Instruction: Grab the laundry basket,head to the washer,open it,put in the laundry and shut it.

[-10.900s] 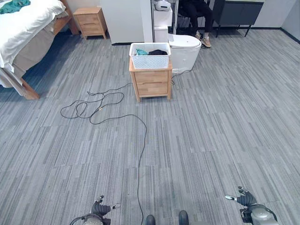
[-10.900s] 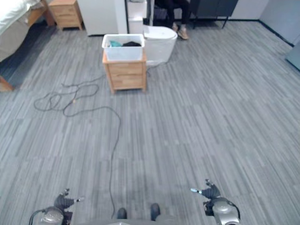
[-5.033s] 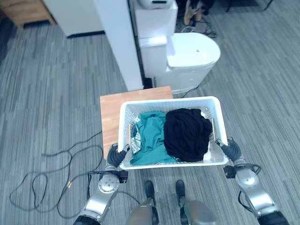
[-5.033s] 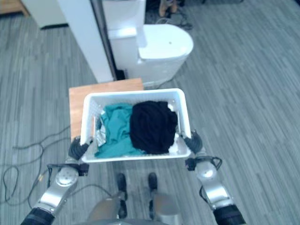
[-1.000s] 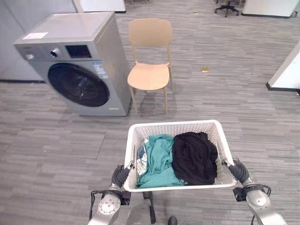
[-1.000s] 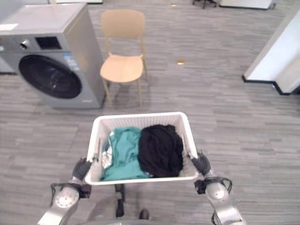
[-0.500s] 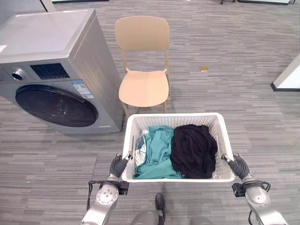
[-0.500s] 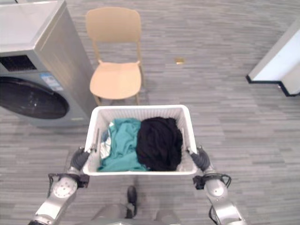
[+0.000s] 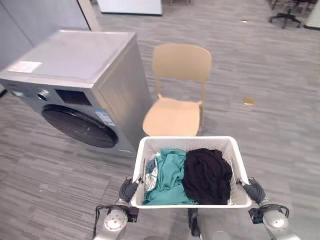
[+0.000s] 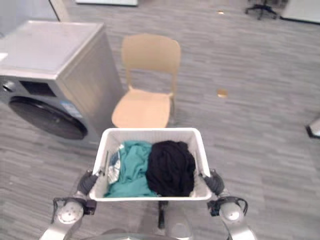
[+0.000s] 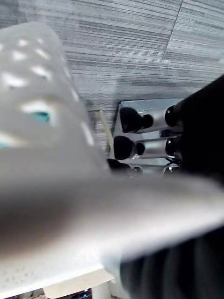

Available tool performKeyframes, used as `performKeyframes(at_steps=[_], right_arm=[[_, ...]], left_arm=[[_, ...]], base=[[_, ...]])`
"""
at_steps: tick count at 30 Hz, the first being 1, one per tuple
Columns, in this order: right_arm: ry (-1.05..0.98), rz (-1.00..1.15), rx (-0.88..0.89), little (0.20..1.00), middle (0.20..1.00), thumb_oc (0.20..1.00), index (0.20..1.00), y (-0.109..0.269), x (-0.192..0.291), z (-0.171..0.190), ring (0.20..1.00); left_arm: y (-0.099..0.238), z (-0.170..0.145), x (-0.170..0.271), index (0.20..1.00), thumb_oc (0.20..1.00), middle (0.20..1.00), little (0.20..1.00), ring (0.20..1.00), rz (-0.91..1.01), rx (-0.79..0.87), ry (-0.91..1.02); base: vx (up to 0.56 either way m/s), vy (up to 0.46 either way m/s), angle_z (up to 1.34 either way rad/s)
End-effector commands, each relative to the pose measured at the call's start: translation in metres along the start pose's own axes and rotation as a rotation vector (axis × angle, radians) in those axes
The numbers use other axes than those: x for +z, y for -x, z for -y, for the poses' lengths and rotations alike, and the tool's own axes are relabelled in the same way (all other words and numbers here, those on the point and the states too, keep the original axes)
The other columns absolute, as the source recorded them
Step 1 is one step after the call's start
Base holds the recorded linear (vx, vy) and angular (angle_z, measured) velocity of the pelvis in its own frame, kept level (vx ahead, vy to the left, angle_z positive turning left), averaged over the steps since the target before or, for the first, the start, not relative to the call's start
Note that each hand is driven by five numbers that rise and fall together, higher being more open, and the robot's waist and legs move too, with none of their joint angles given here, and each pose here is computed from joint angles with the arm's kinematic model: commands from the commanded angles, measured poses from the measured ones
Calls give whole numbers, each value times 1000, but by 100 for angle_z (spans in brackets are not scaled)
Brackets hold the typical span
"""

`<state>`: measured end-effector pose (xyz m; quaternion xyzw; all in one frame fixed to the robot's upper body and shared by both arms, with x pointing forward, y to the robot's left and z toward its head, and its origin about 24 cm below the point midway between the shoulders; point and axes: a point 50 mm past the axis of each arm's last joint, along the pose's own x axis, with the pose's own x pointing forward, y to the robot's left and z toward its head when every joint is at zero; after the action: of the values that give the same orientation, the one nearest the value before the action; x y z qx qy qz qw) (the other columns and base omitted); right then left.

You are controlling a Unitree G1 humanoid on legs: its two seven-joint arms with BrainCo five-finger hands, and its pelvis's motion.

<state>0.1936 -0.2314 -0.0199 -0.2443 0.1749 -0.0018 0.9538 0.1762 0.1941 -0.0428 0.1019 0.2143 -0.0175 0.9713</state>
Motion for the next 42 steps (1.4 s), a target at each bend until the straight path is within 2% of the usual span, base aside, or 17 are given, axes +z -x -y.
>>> performKeyframes(at_steps=[1, 10, 17, 28, 29, 36, 37, 42], right_arm=[[-129, 248, -113, 200, 200, 200, 200, -4, 46, 27, 200], [-111, 230, -143, 200, 200, 200, 200, -3, 42, 29, 200], [-116, 237, -119, 200, 200, 200, 200, -8, 45, 24, 200], [-111, 298, -40, 200, 200, 200, 200, -24, 67, -1, 200], [-87, 286, -10, 200, 200, 200, 200, -26, 65, -8, 200], [-60, 259, 8, 200, 200, 200, 200, -28, 59, -11, 200], [6, 225, 32, 200, 200, 200, 200, -42, 58, -24, 200], [74, 228, 39, 200, 200, 200, 200, -54, 65, -33, 200]], left_arm=[[-11, -14, 50, 200, 200, 200, 200, 200, 243, 27, 54], [-13, -11, 54, 200, 200, 200, 200, 200, 254, 42, 53], [-14, -13, 55, 200, 200, 200, 200, 200, 259, 47, 57], [-21, -34, 63, 200, 200, 200, 200, 200, 282, 126, -2], [-25, -27, 59, 200, 200, 200, 200, 200, 260, 100, -16], [-27, -26, 54, 200, 200, 200, 200, 200, 240, 104, -3], [-43, -5, 42, 200, 200, 200, 200, 200, 154, 85, -4], [-61, 13, 41, 200, 200, 200, 200, 200, 106, 68, -4]], base=[[205, 56, 7], [189, 115, -5], [305, 332, -50], [33, 183, -31], [27, -30, -20], [3, -5, 5], [-32, 67, 12], [-35, 117, -5]])
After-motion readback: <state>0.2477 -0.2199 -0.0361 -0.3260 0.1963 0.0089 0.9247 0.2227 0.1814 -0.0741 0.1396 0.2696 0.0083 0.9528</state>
